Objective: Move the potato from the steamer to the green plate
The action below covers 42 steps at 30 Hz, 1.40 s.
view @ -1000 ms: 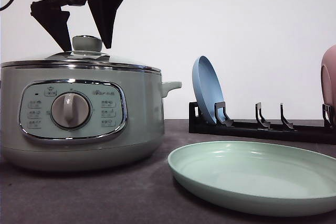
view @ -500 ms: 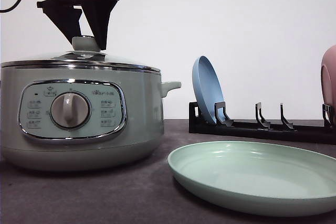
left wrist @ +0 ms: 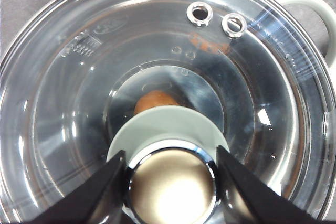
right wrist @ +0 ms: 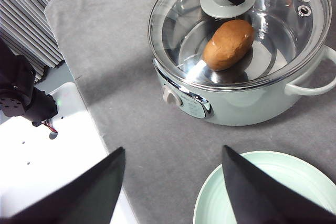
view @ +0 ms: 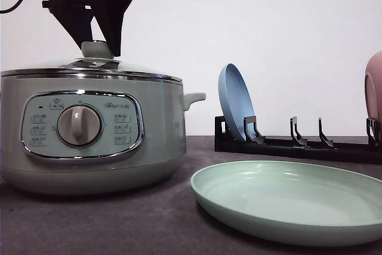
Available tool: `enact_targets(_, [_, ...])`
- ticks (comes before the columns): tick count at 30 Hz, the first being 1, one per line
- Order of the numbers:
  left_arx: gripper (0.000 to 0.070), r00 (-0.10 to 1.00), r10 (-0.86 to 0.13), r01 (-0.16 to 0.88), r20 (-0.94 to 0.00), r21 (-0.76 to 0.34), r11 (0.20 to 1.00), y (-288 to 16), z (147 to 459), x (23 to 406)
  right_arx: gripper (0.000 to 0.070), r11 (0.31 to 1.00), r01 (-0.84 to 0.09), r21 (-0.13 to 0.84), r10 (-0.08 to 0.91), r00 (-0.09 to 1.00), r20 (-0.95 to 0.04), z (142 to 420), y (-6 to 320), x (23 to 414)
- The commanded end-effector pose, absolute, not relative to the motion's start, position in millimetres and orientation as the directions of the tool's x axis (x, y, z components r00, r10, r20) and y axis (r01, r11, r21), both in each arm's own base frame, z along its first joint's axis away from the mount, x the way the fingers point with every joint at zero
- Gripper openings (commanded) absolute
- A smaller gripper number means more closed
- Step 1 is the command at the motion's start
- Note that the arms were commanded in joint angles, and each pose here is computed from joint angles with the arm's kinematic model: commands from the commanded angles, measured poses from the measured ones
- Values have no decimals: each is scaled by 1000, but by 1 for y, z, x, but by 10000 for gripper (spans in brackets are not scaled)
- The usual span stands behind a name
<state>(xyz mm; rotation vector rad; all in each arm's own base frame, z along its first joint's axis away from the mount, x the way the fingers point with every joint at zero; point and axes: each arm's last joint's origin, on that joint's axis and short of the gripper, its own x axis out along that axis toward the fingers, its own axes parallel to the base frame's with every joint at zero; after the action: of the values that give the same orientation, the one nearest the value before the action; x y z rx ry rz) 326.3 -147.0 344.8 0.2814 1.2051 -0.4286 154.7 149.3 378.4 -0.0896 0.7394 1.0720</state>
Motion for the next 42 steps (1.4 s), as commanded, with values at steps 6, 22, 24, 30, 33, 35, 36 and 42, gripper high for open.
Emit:
enact_targets(6, [2,348,-171,436,-922,-2,900,-136,367,315,363,487,-832,264,771,267,-579,382,153,156])
enact_targets(22, [2,541,-138,294,-830,33,955,-77,425,274,363,498,-819,285,771,267,-578,382,153,156])
enact_targets(24, [2,563,-105,256,-820,52,965,-67,431,268,363,500,-817,288,771,267,-578,382,153,156])
enact_targets(30, [2,589,-52,163,-806,56,985,-38,442,255,363,503,-812,297,779,277,-562,383,154,157])
enact_targets(33, [2,588,-19,115,-808,60,992,-26,444,251,363,505,-808,304,786,285,-548,385,154,158])
enact_targets(35, [2,584,21,72,-812,78,994,-17,444,250,363,507,-804,310,787,286,-547,385,155,158])
enact_targets(36, [2,582,37,54,-813,84,995,-14,444,249,363,510,-800,315,786,285,-549,384,155,159])
enact_targets(42, [2,574,84,-19,-815,89,996,6,444,249,367,526,-778,344,774,271,-572,377,162,166])
